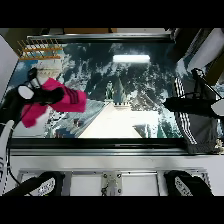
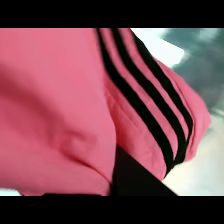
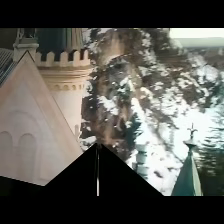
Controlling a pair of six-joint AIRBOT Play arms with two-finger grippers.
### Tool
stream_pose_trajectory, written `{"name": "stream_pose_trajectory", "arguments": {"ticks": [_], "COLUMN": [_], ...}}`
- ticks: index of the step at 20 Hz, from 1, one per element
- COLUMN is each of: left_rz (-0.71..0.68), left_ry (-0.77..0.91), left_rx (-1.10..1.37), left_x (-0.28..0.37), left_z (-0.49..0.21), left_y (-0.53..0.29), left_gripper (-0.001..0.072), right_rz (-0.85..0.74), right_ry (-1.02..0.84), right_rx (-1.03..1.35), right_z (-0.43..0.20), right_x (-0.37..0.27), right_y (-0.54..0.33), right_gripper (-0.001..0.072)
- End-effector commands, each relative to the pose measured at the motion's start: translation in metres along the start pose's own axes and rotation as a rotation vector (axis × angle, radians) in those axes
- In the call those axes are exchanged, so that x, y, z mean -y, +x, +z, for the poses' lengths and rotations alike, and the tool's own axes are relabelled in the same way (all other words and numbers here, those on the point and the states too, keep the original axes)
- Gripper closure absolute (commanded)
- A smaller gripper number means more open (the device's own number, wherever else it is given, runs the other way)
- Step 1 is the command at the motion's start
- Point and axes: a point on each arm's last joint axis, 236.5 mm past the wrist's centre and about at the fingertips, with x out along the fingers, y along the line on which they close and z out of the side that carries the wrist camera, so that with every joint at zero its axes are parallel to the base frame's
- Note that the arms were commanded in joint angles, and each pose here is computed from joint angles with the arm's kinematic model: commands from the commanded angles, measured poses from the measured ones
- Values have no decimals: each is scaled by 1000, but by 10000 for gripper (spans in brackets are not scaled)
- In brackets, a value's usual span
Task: Fold the clothes and pants, and hang the long-sleeved shirts on hangers.
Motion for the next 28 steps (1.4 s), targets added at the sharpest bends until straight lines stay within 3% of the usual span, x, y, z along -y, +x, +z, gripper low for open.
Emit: {"name": "stream_pose_trajectory", "arguments": {"ticks": [1,4,7,8,9,10,15,21,25,28], "left_rz": [-281,-428,-451,-445,-437,-419,-240,-41,-76,-81], "left_ry": [200,300,336,338,336,317,189,-62,-185,-171], "left_rx": [36,85,51,34,17,-10,-127,-322,-377,-414], "left_x": [156,246,289,295,296,290,171,15,9,23], "left_z": [-49,-81,-81,-76,-68,-60,-38,-157,-215,-233], "left_y": [-18,-12,20,29,33,34,11,2,20,39], "left_gripper": [702,702,700,527,170,17,32,32,32,32], "right_rz": [1,1,1,1,1,1,1,32,46,45], "right_ry": [0,0,0,0,0,0,0,19,28,28], "right_rx": [0,0,0,1,0,1,0,6,12,12], "right_z": [0,0,0,0,0,0,0,2,3,3], "right_x": [0,0,0,0,0,0,0,-8,-11,-11], "right_y": [0,0,0,0,0,0,0,0,0,0], "right_gripper": [679,679,680,680,679,680,680,680,679,679]}}
